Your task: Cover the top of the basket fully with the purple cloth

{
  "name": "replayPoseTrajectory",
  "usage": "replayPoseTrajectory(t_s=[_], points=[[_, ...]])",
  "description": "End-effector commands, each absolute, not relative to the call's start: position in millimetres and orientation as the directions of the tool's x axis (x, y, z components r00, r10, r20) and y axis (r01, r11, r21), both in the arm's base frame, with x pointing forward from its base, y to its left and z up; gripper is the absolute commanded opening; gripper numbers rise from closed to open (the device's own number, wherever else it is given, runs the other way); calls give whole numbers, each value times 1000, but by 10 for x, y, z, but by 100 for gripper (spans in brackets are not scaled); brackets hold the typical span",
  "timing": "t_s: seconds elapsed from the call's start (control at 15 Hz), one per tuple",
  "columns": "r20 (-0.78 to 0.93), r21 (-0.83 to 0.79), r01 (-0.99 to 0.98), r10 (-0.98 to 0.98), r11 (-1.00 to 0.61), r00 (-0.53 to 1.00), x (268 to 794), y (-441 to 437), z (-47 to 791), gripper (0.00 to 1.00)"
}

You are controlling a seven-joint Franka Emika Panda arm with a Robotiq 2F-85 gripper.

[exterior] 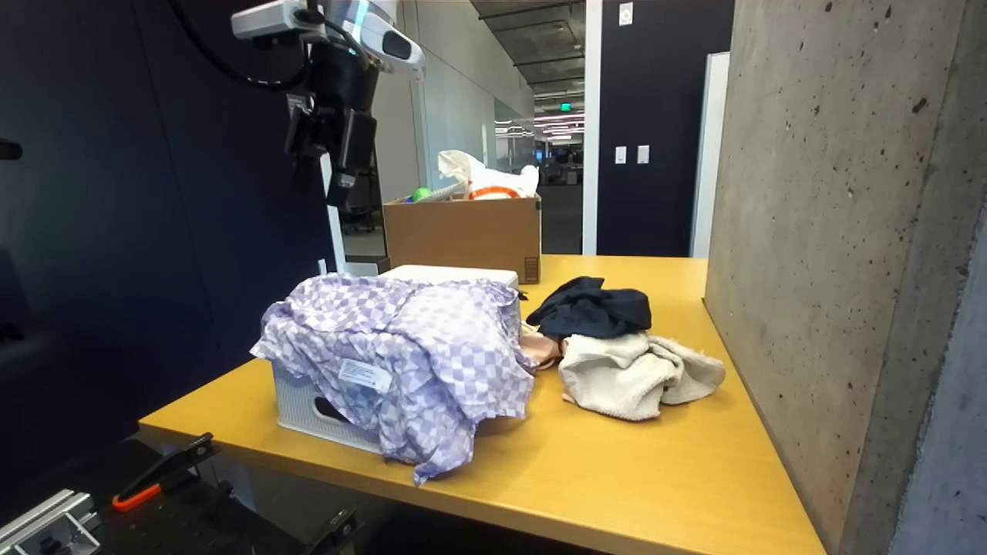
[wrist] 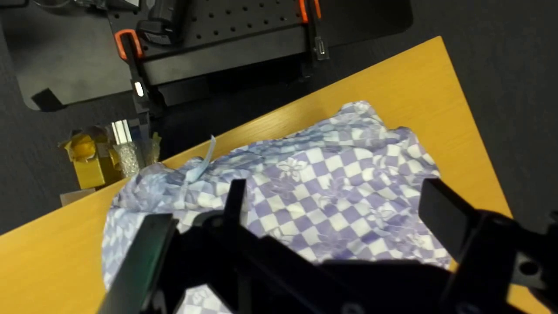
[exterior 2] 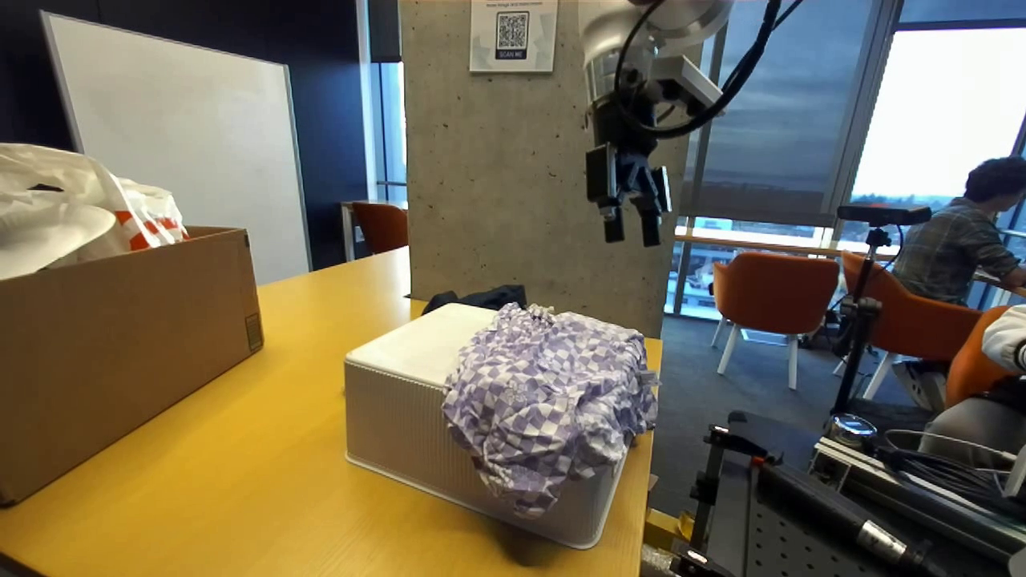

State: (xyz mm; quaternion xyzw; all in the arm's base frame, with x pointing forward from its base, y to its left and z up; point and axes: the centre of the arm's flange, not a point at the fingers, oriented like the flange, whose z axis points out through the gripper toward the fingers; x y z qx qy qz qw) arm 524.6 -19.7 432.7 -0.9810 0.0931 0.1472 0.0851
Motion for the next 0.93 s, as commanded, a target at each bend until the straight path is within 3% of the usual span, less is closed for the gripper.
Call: replayPoseTrajectory(t_s=[0.0,0.33,0.87], points=[[-339,-139,-242,-184,-960,923,5352,-505,3912,100],[-349,-120,-297,-240,-947,906,5532,-843,3300,100],[-165,-189,-53,-21,-981,986,5568,-880,2967,100]])
